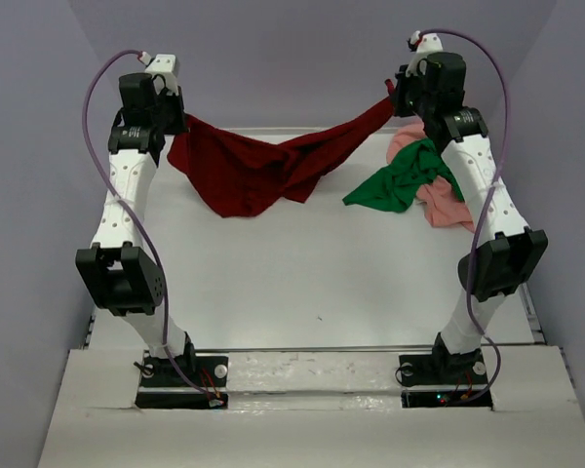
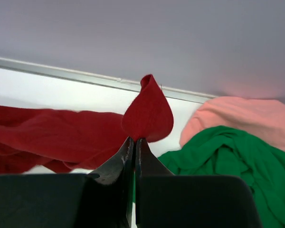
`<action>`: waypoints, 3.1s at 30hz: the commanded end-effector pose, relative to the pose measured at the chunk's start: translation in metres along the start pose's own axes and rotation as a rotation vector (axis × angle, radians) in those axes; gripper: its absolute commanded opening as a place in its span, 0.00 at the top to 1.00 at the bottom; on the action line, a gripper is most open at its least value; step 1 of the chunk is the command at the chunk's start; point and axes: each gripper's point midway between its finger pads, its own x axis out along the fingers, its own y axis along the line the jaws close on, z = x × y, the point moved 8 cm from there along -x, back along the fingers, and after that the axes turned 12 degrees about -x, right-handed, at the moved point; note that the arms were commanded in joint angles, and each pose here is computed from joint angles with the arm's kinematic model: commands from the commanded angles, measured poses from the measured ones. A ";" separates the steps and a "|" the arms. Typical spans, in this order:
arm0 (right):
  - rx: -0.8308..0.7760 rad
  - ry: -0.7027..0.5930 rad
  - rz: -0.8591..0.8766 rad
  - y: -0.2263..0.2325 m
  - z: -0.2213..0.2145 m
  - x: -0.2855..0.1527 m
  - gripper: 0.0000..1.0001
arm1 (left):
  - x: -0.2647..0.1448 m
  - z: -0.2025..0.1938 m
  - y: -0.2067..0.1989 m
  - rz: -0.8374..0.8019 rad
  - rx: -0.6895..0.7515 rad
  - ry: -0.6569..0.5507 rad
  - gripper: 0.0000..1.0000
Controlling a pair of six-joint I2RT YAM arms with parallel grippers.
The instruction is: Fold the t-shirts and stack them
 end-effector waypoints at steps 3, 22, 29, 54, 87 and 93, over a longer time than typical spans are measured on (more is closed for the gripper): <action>0.021 -0.054 -0.069 -0.039 0.018 -0.017 1.00 | -0.027 0.050 0.017 0.093 -0.013 -0.167 1.00; 0.098 -0.361 -0.119 -0.063 0.117 -0.166 1.00 | -0.228 0.150 -0.041 -0.005 0.000 -0.572 1.00; 0.099 -0.486 -0.091 -0.046 0.138 -0.244 1.00 | -0.293 0.155 -0.063 -0.063 -0.009 -0.680 1.00; 0.226 0.139 -0.114 -0.080 -0.052 0.084 1.00 | 0.027 0.022 0.042 0.099 -0.138 -0.098 1.00; 0.215 -0.342 0.033 -0.042 0.104 -0.169 1.00 | -0.237 0.120 -0.059 -0.125 -0.062 -0.566 1.00; 0.289 -0.060 0.028 -0.058 0.025 -0.014 1.00 | -0.076 0.061 -0.011 -0.047 -0.119 -0.293 1.00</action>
